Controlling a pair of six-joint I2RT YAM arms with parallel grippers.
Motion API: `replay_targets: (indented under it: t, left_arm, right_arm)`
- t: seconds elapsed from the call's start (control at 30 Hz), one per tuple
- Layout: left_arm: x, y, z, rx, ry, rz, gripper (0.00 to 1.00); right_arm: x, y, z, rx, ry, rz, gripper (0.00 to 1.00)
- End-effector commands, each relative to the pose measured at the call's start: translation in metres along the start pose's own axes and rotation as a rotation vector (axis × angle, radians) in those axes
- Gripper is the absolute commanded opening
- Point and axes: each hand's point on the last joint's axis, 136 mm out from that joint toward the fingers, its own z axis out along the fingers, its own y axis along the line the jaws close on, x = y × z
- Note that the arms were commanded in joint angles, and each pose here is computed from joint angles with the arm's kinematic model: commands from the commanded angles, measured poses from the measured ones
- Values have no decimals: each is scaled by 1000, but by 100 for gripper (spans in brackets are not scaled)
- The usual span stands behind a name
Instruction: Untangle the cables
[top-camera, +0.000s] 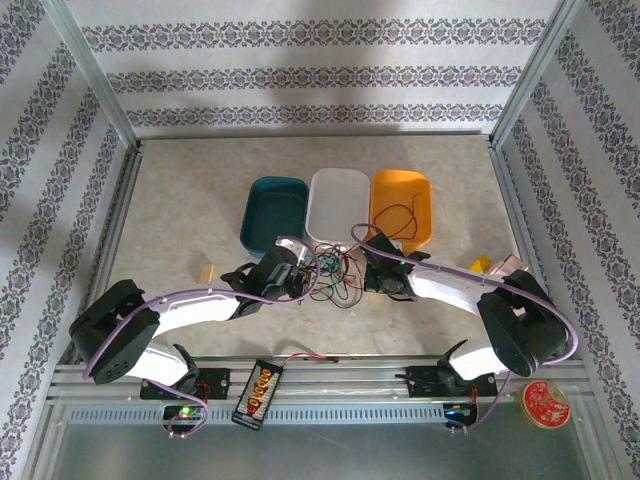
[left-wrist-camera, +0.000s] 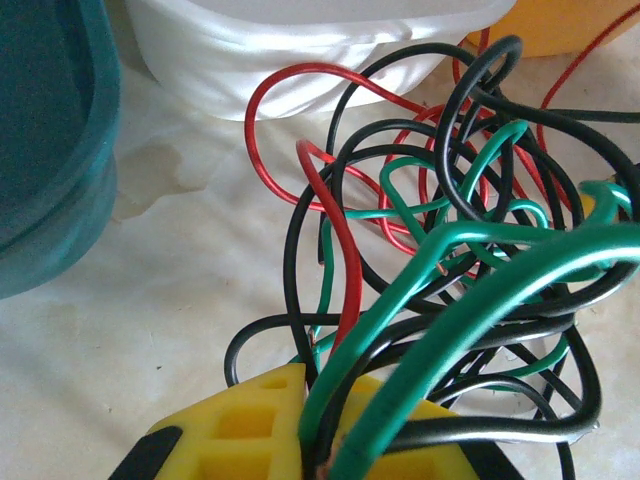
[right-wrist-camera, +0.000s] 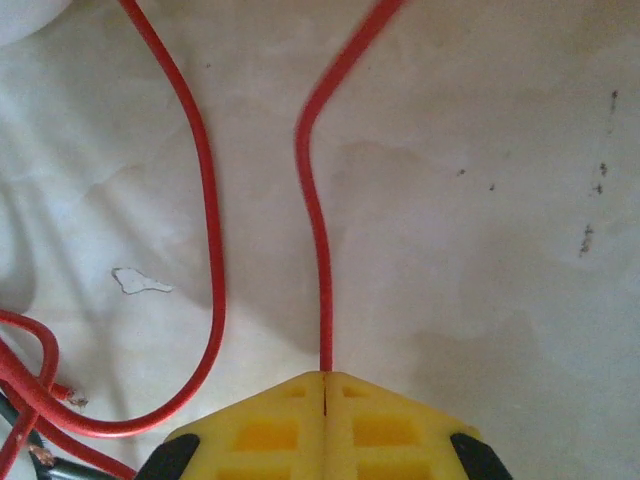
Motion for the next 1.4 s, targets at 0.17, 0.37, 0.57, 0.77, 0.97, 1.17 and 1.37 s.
replay_targets:
  t: [0.17, 0.37, 0.57, 0.77, 0.97, 1.17, 1.37]
  left_arm:
    - [-18, -8, 0, 31, -51, -20, 0]
    - [-17, -10, 3, 35, -39, -15, 0]
    - [-17, -9, 3, 34, -42, -15, 0]
    - [-17, -10, 3, 38, -40, -15, 0]
    - [-17, -10, 4, 36, -38, -13, 0]
    - [-18, -12, 6, 39, -34, -13, 0]
    - [-17, -11, 7, 34, -28, -11, 0]
  right_arm:
    - [-2, -22, -13, 31, -52, 47, 10]
    - [1, -5, -14, -57, -28, -19, 43]
    - [3, 7, -11, -100, -12, -53, 44]
    - [14, 3, 1, -47, 70, -77, 43]
    - [29, -7, 4, 11, 140, -97, 38]
    - [27, -12, 1, 25, 124, -86, 2]
    - [14, -29, -8, 63, 55, -26, 0]
